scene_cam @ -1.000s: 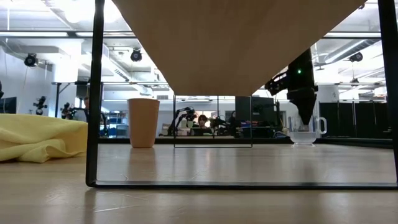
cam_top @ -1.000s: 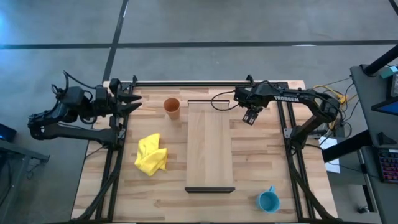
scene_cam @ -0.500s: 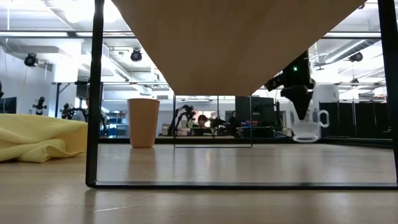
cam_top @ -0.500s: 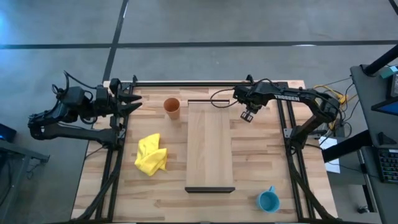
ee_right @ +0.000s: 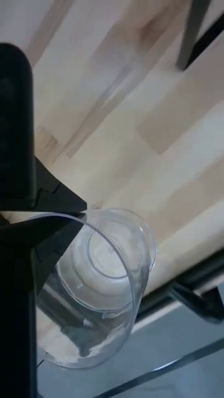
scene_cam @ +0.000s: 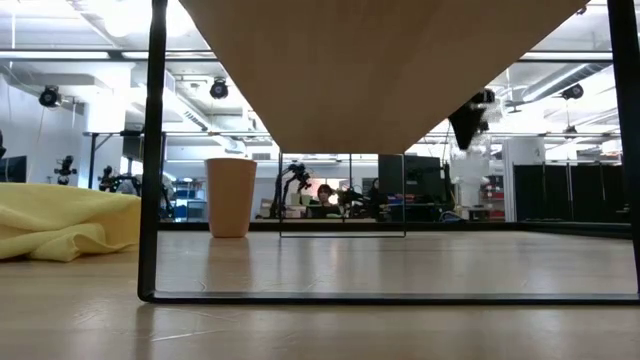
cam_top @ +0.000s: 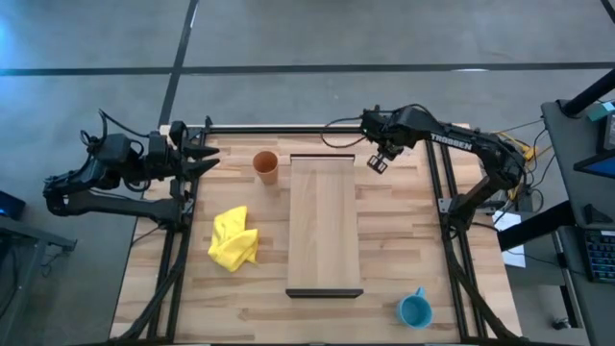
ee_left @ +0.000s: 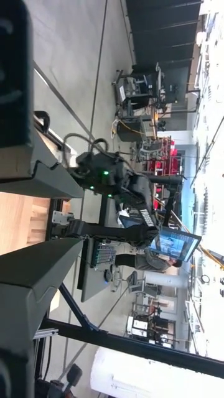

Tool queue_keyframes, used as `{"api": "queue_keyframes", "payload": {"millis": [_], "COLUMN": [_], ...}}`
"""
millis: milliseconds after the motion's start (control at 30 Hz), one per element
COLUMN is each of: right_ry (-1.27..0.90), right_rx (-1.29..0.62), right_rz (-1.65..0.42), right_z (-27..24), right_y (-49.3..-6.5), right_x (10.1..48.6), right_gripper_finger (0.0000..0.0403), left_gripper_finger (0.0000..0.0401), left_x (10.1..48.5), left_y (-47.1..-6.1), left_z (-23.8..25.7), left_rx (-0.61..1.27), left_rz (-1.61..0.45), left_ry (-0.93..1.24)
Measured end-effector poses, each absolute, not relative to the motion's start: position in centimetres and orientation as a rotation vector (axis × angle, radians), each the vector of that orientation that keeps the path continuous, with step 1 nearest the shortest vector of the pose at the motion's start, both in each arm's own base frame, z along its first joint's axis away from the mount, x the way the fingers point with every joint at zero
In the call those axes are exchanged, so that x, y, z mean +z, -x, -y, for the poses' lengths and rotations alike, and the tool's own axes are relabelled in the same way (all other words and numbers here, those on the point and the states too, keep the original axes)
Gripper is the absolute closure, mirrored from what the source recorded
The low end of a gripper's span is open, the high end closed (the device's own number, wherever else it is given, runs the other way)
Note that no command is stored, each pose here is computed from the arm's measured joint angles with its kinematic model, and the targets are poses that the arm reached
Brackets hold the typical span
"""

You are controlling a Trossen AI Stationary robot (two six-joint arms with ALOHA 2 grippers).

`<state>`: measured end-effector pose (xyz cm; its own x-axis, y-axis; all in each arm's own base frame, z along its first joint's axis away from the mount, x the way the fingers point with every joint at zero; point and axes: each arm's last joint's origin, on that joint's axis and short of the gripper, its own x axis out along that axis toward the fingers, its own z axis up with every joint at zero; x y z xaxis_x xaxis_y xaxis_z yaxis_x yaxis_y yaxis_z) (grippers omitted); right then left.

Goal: Stack small to large cups/mugs on shelf
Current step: Put the transparent mug on the shelf

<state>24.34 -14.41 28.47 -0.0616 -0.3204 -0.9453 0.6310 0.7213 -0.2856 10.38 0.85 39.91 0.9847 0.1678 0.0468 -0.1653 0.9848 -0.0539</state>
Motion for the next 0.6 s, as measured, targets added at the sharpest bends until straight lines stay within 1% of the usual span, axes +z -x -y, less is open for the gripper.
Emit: {"api": "queue_keyframes", "payload": {"millis": [333,600], "right_ry": [-0.325,-0.448], "right_rx": [-0.817,-0.695], "right_rz": [-1.383,-1.305], "right_z": [14.1,13.3], "right_y": [-23.9,-23.5], "right_x": [33.9,37.4], "right_gripper_finger": [0.0394,0.0394], "left_gripper_finger": [0.0299,0.0299], "left_x": [39.9,39.9], "left_y": [-10.4,-10.4], "left_z": [-0.8,-0.8], "left_rx": [0.168,0.167], "left_rz": [0.051,0.051], "left_ry": [0.049,0.049]}}
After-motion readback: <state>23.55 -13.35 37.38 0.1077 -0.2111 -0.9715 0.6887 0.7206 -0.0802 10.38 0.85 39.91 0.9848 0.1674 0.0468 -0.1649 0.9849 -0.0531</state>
